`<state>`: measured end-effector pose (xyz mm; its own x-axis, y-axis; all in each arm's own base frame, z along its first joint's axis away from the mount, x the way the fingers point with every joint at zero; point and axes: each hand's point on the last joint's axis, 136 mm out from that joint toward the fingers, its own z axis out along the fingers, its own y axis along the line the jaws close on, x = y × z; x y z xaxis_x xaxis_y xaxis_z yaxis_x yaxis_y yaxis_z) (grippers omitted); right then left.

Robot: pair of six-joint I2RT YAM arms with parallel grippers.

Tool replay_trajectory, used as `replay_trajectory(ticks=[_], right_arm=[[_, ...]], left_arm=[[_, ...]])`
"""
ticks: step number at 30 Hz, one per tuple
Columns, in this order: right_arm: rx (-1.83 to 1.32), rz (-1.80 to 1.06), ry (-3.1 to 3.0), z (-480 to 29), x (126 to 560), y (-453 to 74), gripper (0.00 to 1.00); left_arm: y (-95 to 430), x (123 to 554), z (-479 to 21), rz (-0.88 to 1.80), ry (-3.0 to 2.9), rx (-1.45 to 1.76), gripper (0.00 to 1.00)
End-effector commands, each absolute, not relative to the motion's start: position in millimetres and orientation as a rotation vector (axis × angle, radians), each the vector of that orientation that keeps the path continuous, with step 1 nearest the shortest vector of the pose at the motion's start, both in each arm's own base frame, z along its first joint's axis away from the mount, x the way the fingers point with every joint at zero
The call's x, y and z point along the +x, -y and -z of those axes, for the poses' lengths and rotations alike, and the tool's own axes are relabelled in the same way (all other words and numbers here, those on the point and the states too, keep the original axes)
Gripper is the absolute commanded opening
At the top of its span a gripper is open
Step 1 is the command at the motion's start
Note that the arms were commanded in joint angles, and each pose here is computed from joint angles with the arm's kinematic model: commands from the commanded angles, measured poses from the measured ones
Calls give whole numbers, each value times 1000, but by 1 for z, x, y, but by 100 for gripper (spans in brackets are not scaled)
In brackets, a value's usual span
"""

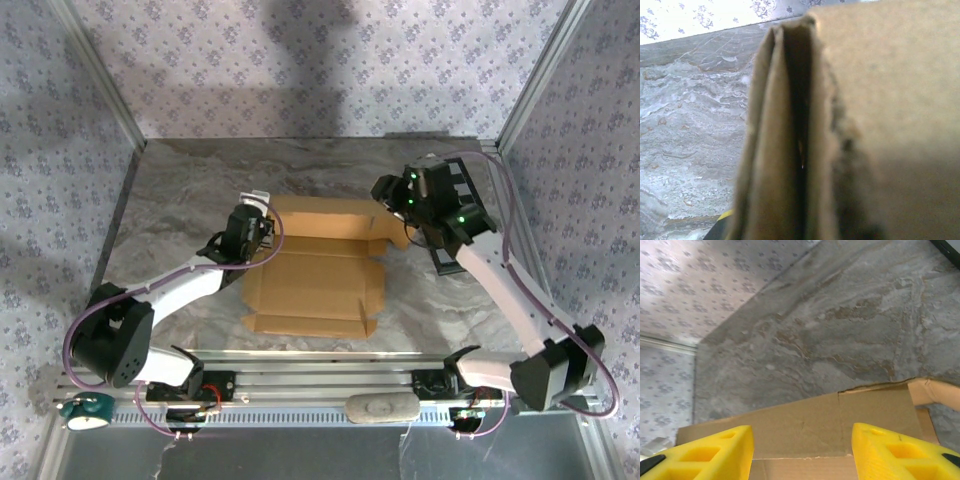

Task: Fold the paper box

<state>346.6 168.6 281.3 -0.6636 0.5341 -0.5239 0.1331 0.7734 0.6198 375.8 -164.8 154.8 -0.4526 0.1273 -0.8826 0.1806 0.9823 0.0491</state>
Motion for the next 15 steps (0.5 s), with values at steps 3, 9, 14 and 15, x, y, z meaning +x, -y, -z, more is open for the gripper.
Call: replay_trajectory(ticks=[3,9,14,15], right_arm=[[495,-483,-2318,-268,335,-156,57],[479,-546,-2380,-249,354,-166,58],[440,-636,-2399,-245,367,-183,59],[437,-645,-2405,-244,369,-186,59]], left_arm=[[169,386,-179,46,-1971,173,0],[169,386,-178,52,-1972,168,0],[170,387,-181,61,-1963,165,0],[170,387,-180,64,-1964,165,0]])
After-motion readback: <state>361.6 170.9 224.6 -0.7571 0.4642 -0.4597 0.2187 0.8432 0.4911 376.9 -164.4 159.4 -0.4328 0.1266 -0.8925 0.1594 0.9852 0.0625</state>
